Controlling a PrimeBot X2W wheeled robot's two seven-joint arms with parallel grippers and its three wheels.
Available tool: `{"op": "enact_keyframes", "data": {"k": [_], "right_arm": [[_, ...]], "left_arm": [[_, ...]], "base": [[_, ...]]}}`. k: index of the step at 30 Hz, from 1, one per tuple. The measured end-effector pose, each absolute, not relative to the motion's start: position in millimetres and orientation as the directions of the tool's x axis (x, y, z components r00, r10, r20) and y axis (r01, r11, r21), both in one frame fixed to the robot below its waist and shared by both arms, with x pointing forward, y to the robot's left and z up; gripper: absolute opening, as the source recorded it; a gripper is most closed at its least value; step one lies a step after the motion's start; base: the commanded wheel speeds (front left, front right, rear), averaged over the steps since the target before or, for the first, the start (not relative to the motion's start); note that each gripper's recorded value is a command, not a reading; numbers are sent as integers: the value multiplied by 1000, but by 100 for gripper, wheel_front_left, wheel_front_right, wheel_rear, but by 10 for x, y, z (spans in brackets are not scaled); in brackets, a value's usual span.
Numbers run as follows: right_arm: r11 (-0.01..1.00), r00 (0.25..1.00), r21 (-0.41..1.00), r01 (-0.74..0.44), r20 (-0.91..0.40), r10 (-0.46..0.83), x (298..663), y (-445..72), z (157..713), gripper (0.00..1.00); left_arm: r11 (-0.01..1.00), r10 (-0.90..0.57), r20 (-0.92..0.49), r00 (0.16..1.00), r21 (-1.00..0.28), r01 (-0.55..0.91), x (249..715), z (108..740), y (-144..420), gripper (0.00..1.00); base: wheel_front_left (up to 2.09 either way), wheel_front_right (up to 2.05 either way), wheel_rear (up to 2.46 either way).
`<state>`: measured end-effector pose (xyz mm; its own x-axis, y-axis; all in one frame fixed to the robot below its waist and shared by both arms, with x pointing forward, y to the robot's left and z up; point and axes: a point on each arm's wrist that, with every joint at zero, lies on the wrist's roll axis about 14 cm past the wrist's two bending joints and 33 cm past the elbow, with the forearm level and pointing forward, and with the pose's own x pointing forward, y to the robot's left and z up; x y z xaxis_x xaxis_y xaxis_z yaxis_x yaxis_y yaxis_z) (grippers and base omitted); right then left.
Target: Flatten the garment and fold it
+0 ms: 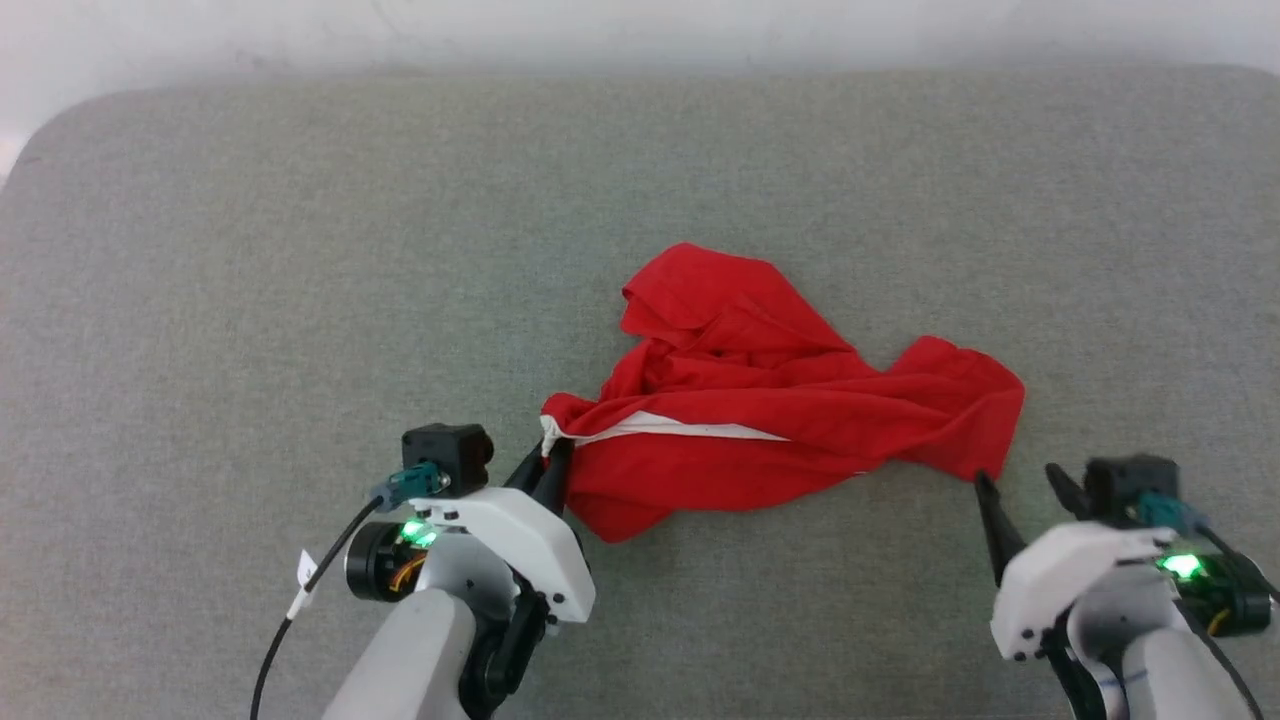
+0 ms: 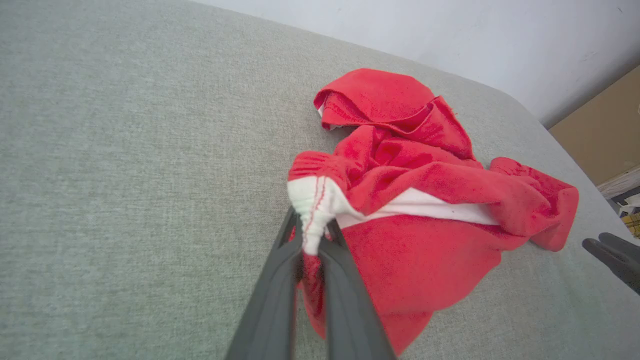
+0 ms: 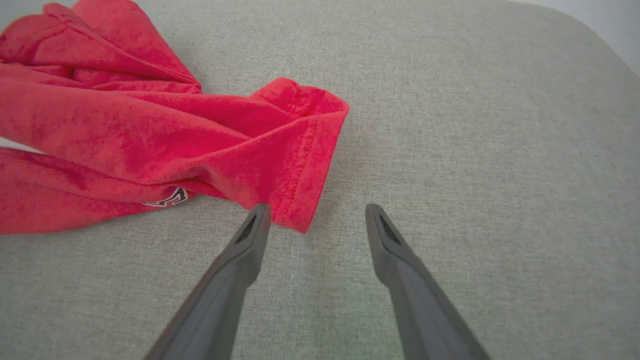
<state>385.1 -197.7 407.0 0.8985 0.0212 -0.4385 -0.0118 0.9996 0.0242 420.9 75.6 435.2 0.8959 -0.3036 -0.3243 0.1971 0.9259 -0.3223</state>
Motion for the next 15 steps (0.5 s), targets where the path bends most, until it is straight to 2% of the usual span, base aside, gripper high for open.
{"op": "enact_keyframes", "data": {"k": [4,5,8,9,10,11,13,15], "right_arm": [[999,860,31,-15,-510,29,3915,-1953,3935,100],[999,831,35,-20,-555,36,3950,-1928,3846,100],[999,823,36,-26,-566,42,4017,-1903,3821,100],[999,818,37,-30,-574,46,4049,-1888,3805,81],[999,812,39,-35,-582,51,4072,-1868,3787,49],[998,808,40,-39,-587,55,4090,-1850,3774,37],[998,808,39,-47,-586,61,4124,-1827,3773,0],[998,812,40,-54,-579,67,4140,-1802,3786,0]], "left_arm": [[924,-306,-334,891,-329,194,4202,4319,751,0],[924,-306,-342,889,-331,191,4198,4291,755,0],[925,-305,-347,887,-331,189,4197,4268,759,0],[925,-304,-349,886,-331,187,4198,4258,763,0],[925,-303,-352,886,-332,185,4197,4247,769,0],[926,-301,-353,886,-332,182,4194,4238,777,0],[926,-297,-350,888,-332,179,4193,4235,788,0],[927,-295,-348,890,-330,178,4187,4238,796,0]], "base": [[0,0,0],[0,0,0],[0,0,0],[0,0,0],[0,0,0],[0,0,0],[0,0,0],[0,0,0]]}}
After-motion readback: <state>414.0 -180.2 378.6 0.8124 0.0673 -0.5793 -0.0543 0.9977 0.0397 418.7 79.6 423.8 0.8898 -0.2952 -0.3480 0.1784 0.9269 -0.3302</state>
